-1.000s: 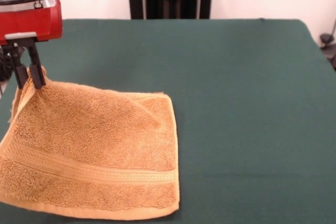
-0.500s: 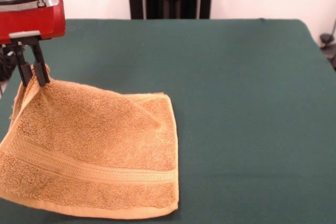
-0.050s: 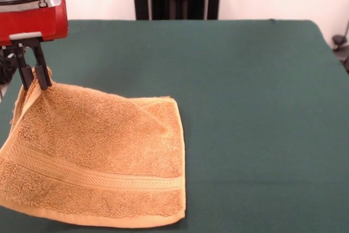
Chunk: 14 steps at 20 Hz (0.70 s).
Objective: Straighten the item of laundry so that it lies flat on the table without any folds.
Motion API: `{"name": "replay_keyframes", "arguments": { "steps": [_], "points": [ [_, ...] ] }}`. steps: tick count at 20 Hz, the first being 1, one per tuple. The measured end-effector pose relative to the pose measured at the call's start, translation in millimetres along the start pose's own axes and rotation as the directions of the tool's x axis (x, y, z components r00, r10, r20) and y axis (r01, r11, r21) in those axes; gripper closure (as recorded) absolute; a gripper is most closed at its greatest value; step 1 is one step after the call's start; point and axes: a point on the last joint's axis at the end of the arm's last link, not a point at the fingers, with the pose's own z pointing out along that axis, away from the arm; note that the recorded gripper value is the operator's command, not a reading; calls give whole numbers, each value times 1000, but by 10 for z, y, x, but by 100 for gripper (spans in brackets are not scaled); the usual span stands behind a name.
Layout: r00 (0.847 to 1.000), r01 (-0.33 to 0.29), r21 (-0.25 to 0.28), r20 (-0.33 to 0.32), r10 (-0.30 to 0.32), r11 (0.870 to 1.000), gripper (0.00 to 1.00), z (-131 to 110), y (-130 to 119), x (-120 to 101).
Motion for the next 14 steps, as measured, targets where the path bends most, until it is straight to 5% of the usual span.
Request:
{"name": "replay_keyframes", "arguments": {
  "steps": [14],
  "points": [
    [1000, -2, 1, 2, 2, 1000, 100, -7, -16, -2]
  ]
}}
